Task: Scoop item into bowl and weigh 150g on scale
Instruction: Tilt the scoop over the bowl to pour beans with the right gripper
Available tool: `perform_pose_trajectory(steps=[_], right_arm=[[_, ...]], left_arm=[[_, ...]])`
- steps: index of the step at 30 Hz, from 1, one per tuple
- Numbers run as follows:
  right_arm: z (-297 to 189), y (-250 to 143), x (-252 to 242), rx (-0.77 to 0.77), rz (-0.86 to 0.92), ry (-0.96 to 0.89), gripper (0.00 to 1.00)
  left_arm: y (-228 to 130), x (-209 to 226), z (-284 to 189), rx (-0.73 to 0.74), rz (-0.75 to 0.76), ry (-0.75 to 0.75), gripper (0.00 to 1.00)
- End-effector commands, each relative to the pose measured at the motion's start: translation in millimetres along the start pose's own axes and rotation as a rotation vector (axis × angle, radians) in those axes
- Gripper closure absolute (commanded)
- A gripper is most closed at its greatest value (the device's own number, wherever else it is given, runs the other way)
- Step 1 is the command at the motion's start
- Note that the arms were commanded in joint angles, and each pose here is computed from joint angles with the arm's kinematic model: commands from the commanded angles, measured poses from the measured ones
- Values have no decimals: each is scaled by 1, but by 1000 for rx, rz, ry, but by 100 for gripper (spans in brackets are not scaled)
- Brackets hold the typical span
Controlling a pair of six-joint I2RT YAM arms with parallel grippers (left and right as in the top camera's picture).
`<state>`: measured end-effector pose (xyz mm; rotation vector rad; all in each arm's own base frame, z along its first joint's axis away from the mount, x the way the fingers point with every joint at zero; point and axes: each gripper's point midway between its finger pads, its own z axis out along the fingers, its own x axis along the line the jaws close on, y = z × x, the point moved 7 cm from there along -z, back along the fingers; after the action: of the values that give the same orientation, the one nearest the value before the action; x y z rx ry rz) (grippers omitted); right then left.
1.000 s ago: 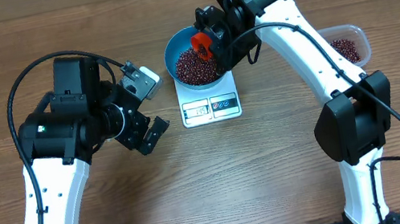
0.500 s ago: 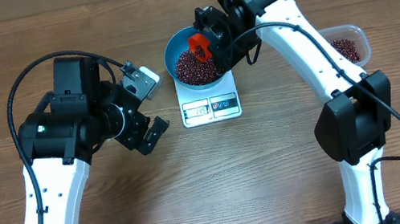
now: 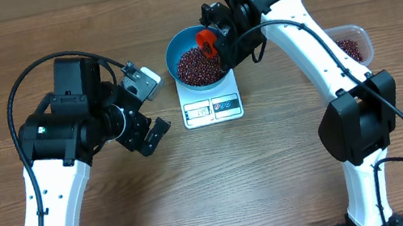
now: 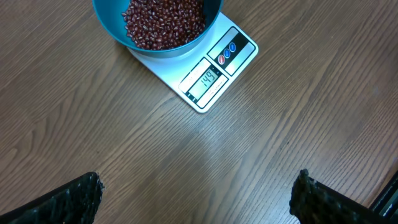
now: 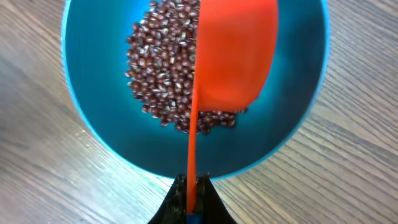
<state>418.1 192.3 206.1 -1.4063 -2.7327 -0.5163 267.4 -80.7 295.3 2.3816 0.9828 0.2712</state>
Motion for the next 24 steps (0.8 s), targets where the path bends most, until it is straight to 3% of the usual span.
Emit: perform_pose_trajectory(steps=[1,24], right_arm=[[-29,9,2,-85,7,-34,96],[-29,9,9,-93,12,49,96]], left_arm=[[4,0,-2,-14,26,-8,0],[4,0,-2,-14,26,-8,0]])
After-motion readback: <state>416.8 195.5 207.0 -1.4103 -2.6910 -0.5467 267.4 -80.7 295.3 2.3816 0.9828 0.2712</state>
